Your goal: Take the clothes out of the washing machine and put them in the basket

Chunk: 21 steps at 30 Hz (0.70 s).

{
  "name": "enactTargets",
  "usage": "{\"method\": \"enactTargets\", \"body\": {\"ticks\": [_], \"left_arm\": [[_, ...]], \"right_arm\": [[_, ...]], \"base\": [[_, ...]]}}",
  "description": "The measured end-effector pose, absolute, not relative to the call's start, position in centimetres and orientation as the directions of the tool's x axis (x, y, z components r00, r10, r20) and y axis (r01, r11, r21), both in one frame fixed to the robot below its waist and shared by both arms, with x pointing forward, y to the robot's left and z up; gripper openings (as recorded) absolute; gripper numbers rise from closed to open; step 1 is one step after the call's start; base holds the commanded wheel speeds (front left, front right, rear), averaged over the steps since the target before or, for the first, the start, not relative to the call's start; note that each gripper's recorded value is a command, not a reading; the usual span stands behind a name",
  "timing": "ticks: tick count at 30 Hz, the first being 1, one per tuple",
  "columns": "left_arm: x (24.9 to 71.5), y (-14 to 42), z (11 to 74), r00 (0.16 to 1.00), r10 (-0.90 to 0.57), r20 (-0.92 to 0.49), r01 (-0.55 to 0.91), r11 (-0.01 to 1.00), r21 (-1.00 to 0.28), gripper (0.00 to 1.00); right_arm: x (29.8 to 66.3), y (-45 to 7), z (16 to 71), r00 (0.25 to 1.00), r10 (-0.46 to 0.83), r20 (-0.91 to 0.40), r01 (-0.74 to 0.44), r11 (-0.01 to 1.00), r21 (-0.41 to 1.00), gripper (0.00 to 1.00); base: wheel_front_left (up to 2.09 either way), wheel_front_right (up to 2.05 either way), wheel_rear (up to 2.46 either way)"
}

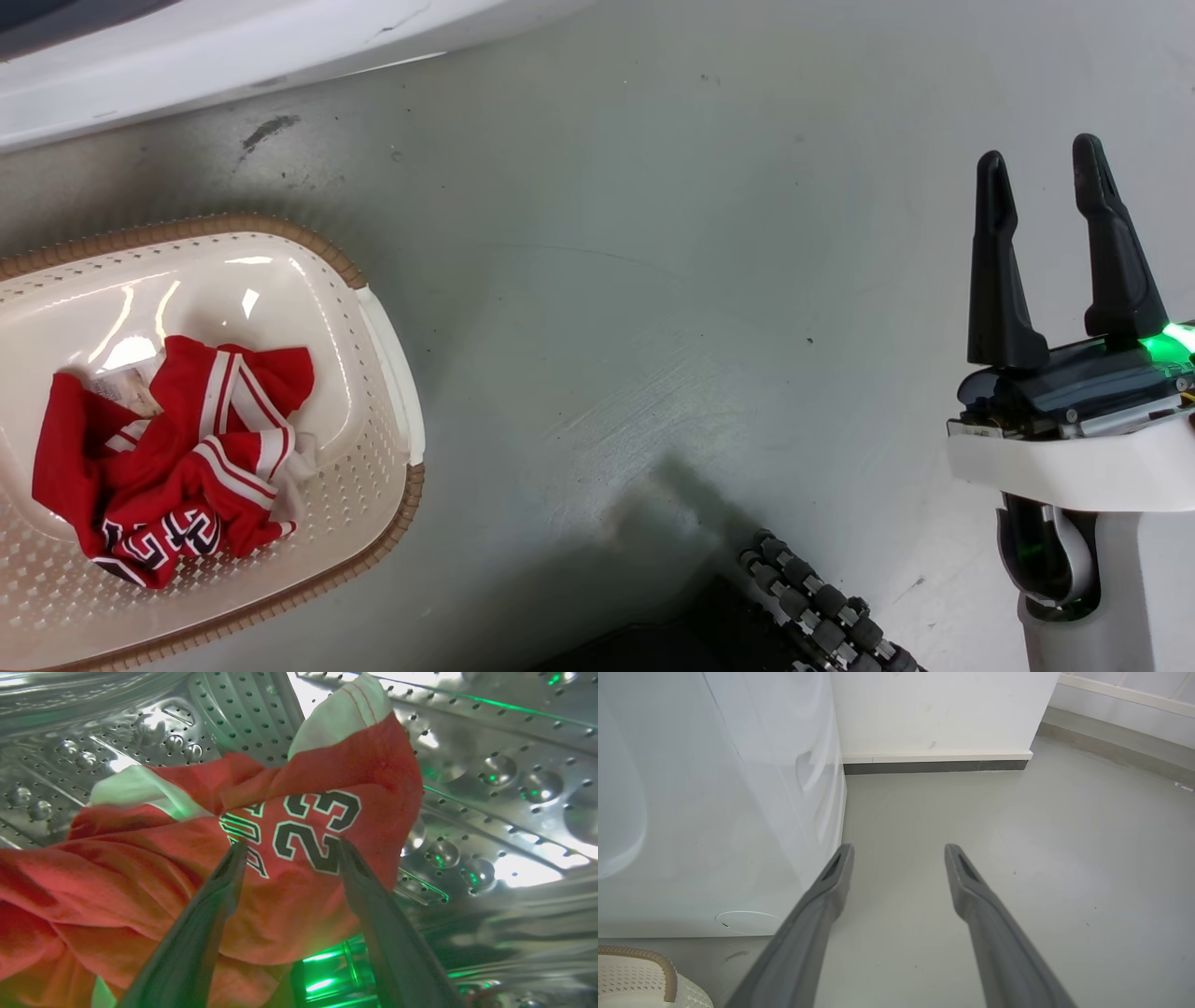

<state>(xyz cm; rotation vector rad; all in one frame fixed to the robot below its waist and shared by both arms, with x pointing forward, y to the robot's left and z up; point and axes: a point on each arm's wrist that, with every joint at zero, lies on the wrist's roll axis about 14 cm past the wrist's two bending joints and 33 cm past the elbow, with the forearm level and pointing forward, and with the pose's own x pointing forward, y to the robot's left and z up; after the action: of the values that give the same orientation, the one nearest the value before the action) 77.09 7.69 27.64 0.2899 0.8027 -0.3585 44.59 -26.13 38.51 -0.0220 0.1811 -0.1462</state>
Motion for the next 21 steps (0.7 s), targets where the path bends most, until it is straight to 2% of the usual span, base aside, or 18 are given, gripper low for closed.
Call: {"method": "enactTargets", "body": {"ticks": [2, 3, 4, 5, 13, 21], "left_arm": [[77.1, 7.8, 27.5, 0.638, -0.197, -0.745, 0.418, 0.900, 0.121, 1.00], [77.1, 7.8, 27.5, 0.637, -0.197, -0.745, 0.418, 0.900, 0.121, 0.78], [77.1, 7.9, 27.5, 0.637, -0.197, -0.745, 0.418, 0.901, 0.120, 0.04], [77.1, 7.9, 27.5, 0.636, -0.197, -0.746, 0.418, 0.901, 0.118, 0.00], [77.5, 9.0, 28.9, 0.697, -0.199, -0.688, 0.405, 0.902, 0.149, 0.00], [77.7, 9.6, 34.2, 0.785, -0.225, -0.578, 0.375, 0.914, 0.153, 0.00]], "right_arm": [[44.6, -26.1, 38.4, 0.973, -0.147, -0.180, 0.143, 0.989, -0.035, 1.00], [44.6, -26.1, 38.4, 0.973, -0.146, -0.180, 0.142, 0.989, -0.035, 1.00], [44.6, -26.1, 38.3, 0.973, -0.146, -0.181, 0.142, 0.989, -0.034, 1.00], [44.7, -26.0, 38.3, 0.973, -0.144, -0.181, 0.141, 0.990, -0.033, 1.00], [45.0, -25.7, 38.5, 0.977, -0.133, -0.170, 0.129, 0.991, -0.030, 1.00], [45.4, -25.0, 40.7, 0.988, -0.108, -0.112, 0.105, 0.994, -0.031, 1.00]], "base": [[0.00, 0.00, 0.00], [0.00, 0.00, 0.00], [0.00, 0.00, 0.00], [0.00, 0.00, 0.00], [0.00, 0.00, 0.00], [0.00, 0.00, 0.00]]}}
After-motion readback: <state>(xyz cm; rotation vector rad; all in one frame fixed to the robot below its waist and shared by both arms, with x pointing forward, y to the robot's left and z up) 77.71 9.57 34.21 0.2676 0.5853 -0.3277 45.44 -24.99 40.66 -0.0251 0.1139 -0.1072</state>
